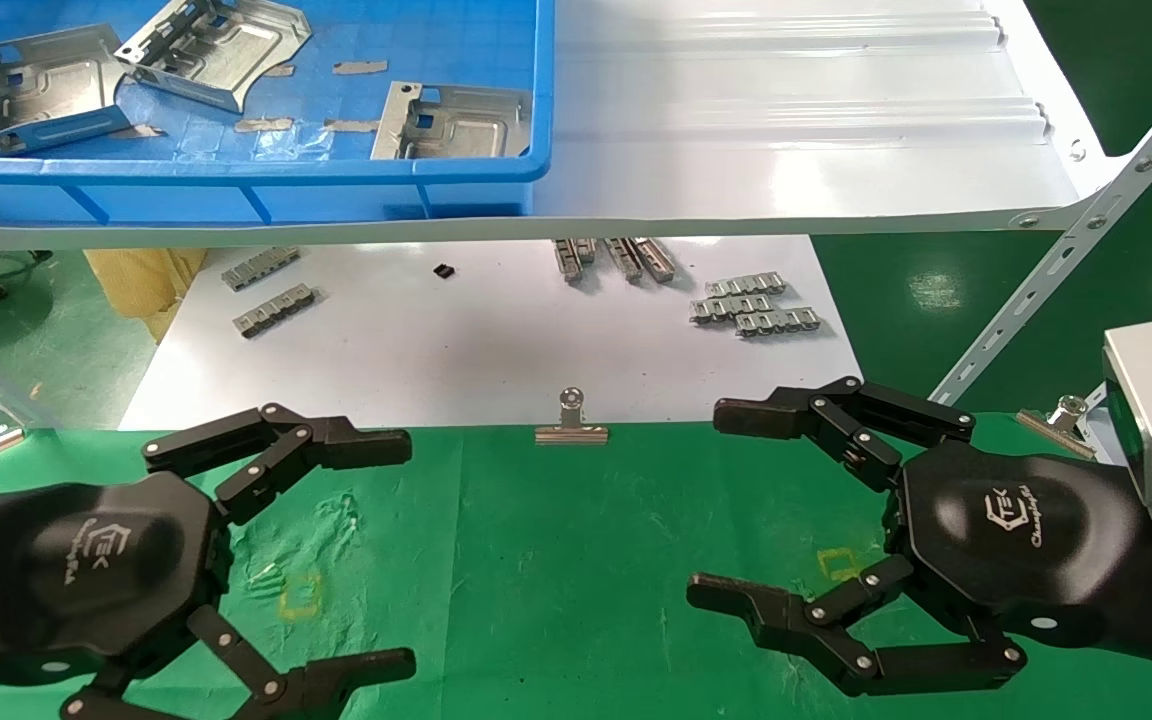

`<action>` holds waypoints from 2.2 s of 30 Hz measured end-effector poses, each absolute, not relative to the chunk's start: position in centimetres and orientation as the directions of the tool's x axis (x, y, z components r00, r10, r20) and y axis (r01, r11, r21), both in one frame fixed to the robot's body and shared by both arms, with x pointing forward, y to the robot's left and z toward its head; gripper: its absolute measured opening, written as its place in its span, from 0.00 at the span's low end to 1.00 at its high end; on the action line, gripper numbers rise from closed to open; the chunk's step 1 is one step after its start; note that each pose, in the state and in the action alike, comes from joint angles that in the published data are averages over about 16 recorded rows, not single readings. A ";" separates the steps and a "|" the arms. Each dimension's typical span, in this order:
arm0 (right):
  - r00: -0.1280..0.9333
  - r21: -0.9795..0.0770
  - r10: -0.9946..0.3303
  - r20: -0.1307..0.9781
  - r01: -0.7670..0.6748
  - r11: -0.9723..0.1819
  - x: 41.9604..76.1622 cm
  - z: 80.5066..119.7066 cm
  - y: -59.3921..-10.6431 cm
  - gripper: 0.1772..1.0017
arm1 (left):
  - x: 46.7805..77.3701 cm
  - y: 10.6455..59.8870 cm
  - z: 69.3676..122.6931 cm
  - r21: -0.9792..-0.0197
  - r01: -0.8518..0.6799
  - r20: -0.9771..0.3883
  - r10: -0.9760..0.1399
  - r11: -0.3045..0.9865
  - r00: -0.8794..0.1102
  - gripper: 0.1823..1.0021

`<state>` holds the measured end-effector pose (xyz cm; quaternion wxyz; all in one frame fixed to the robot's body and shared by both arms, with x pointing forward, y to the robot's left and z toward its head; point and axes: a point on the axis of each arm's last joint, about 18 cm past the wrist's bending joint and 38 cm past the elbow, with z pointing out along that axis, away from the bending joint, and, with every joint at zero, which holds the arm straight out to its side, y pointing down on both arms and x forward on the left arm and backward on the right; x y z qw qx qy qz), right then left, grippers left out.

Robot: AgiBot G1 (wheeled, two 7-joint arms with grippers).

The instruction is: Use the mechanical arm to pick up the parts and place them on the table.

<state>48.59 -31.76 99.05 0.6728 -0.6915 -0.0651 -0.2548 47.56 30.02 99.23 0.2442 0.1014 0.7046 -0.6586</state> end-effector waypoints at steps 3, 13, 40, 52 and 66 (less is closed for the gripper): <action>0.862 -0.897 -0.253 0.440 0.433 -0.086 48.6 99.0 -31.8 0.87 | 47.6 30.0 99.2 -0.878 0.465 -0.478 -0.179 0.112 -0.860 1.00; 0.862 -0.897 -0.253 0.440 0.433 -0.086 48.6 99.0 -31.8 0.68 | 47.6 30.0 99.2 -0.878 0.465 -0.478 -0.179 0.112 -0.860 1.00; 0.862 -0.897 -0.253 0.440 0.433 -0.086 48.6 99.0 -31.8 0.07 | 54.6 30.5 113.0 -0.783 0.594 -0.612 -0.404 0.186 -0.681 1.00; 0.862 -0.897 -0.253 0.440 0.433 -0.086 48.6 99.0 -31.8 0.02 | 63.7 33.8 122.3 -0.831 0.473 -0.512 -0.736 0.293 -0.443 1.00; 0.862 -0.897 -0.253 0.440 0.433 -0.086 48.6 99.0 -31.8 0.06 | 68.1 38.6 122.7 -0.897 0.324 -0.375 -0.906 0.301 -0.196 0.99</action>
